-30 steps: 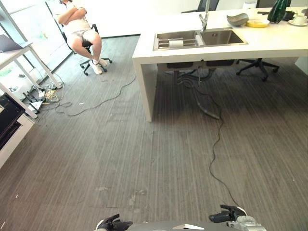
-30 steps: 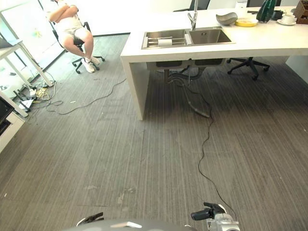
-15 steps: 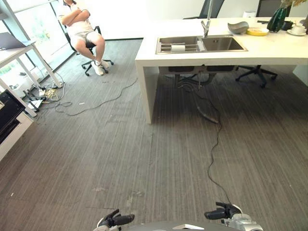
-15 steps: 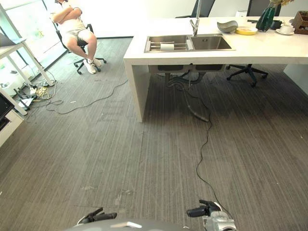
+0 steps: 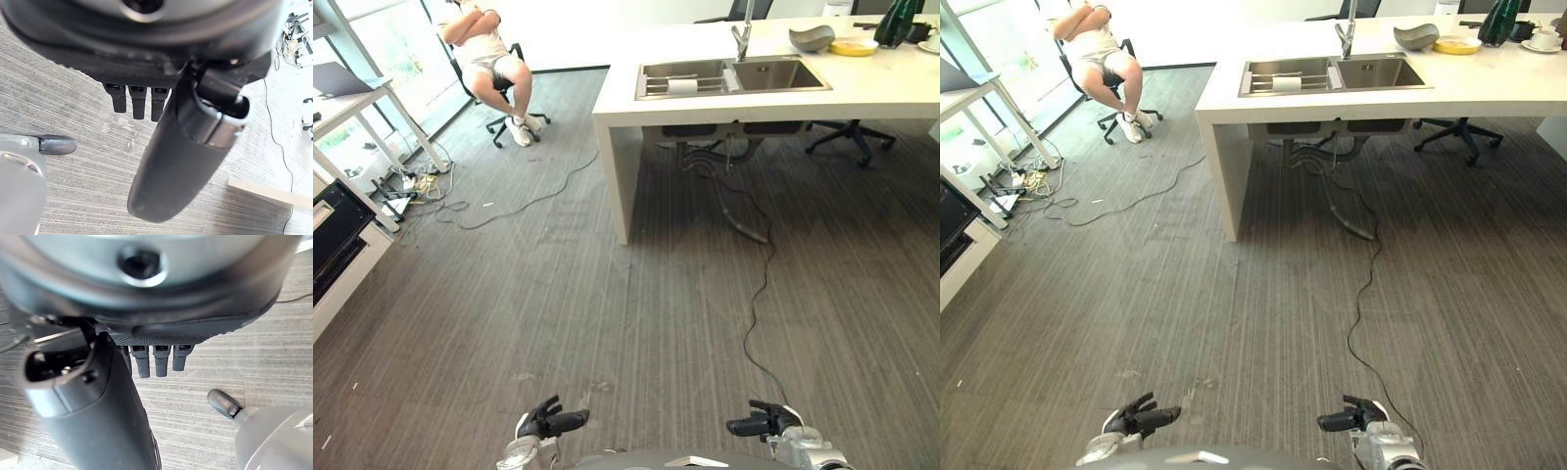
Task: Place the dishes in the dishwasher.
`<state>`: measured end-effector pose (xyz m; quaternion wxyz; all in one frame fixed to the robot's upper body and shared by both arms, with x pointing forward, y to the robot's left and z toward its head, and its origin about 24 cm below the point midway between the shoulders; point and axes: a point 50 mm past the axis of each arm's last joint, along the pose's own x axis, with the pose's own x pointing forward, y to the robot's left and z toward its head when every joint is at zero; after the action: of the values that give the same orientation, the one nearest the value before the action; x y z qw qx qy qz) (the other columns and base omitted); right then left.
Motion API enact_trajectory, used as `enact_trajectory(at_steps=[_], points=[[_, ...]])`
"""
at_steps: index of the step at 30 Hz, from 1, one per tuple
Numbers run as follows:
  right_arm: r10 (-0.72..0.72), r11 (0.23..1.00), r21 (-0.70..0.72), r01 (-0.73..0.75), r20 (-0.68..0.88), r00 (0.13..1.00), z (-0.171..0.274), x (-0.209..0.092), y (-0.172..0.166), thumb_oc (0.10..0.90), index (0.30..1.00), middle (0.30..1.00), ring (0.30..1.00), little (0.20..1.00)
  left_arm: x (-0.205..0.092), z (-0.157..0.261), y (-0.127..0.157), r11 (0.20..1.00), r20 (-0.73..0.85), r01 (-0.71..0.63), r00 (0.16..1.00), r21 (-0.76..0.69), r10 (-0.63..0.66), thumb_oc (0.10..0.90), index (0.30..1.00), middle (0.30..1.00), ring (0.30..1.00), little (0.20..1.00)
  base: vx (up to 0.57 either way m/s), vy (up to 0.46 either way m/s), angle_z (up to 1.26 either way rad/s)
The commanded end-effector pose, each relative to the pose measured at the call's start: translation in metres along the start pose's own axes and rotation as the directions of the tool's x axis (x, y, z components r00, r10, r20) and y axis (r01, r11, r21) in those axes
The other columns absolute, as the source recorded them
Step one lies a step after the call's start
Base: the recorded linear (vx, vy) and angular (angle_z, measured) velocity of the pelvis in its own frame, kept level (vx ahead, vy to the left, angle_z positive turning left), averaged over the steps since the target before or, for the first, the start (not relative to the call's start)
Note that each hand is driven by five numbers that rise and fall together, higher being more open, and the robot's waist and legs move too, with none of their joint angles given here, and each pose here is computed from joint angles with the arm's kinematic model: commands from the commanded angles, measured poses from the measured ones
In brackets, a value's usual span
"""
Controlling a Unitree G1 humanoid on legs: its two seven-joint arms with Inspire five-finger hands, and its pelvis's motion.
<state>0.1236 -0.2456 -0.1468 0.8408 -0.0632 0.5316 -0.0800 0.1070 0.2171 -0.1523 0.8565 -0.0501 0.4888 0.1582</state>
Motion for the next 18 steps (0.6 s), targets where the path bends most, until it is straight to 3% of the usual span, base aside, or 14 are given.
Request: enact_trajectory(at_steps=[1,4,11,18], points=[[0.005,0.999,-0.046,0.002,0.164,0.986,0.058,0.004,0.001,0.8,0.9,0.9,0.9,0.9,0.008,0.049,0.005,0.993,0.148,-0.017,0.989,0.119,-0.001,0.8,0.9,0.9,0.9,0.9,0.0,0.05,0.02],[-0.001,0.998,-0.062,0.01,0.145,0.989,0.055,0.005,-0.003,0.8,0.9,0.9,0.9,0.9,0.009,0.042,0.002,1.0,0.109,-0.002,0.994,0.021,-0.001,0.8,0.9,0.9,0.9,0.9,0.01,0.054,0.0],[0.007,0.996,-0.083,-0.006,0.015,1.0,0.022,0.006,0.004,0.8,0.9,0.9,0.9,0.9,0.006,-0.003,0.004,0.995,-0.073,0.007,0.997,0.099,0.0,0.8,0.9,0.9,0.9,0.9,0.06,0.079,-0.04],[0.02,0.997,-0.079,-0.016,0.06,0.998,0.036,0.007,0.009,0.8,0.9,0.9,0.9,0.9,0.009,0.011,0.006,0.995,-0.031,-0.008,0.999,0.103,0.011,0.8,0.9,0.9,0.9,0.9,0.0,0.161,-0.11]])
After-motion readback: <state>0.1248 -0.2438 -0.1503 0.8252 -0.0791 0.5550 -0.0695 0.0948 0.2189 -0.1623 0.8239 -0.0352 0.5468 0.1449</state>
